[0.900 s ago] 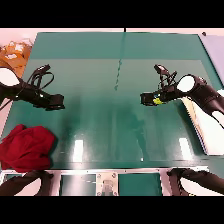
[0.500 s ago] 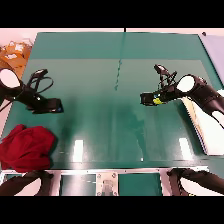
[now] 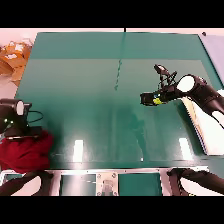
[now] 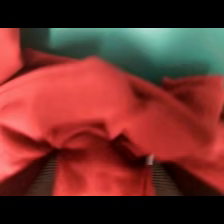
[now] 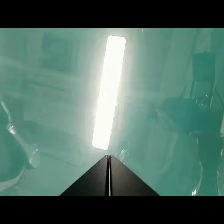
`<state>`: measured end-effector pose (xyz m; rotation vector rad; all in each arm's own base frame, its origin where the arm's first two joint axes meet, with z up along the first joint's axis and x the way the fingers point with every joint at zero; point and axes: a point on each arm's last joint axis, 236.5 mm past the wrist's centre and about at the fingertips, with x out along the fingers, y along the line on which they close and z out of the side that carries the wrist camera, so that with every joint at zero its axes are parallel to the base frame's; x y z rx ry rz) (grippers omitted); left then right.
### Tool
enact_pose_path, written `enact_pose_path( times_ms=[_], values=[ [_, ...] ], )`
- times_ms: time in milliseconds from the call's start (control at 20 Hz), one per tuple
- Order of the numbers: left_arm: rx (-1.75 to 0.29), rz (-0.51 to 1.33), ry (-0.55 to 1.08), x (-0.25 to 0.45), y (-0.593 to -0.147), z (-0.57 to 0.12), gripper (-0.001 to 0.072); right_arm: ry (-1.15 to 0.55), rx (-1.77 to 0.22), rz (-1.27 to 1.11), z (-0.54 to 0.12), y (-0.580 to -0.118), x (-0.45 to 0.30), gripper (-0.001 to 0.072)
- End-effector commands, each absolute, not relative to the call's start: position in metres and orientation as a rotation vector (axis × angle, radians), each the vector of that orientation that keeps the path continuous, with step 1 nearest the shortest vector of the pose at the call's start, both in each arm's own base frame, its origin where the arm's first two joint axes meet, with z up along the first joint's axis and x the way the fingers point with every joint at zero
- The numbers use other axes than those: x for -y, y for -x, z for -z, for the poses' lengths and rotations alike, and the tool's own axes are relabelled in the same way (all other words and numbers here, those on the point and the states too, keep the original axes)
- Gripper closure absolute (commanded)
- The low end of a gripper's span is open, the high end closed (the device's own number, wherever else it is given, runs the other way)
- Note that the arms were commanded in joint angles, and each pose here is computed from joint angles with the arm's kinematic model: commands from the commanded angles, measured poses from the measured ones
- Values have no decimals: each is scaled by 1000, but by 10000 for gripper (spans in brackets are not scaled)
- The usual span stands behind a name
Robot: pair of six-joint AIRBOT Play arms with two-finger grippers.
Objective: Fold the shirts.
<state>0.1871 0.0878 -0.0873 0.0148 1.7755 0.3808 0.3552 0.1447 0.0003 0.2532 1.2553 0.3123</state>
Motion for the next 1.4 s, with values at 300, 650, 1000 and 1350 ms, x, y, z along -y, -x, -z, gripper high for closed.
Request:
enact_pose_path(
  times_ms=[300, 650, 1000, 1350],
  values=[
    [-1640, -129, 54, -54, -253, 31, 687, -254, -1248, -312, -1, -357, -145, 694],
    [-988, 449, -2, 170, -358, -157, 688, -278, -1398, -350, 4, -321, -153, 694],
    [-1026, 854, 66, 342, -323, -115, 676, -289, -1489, -345, -6, -306, -134, 694],
    [-1175, 706, 130, 270, -363, -89, -6, -346, -1467, -318, -9, -314, -135, 695]
  ],
)
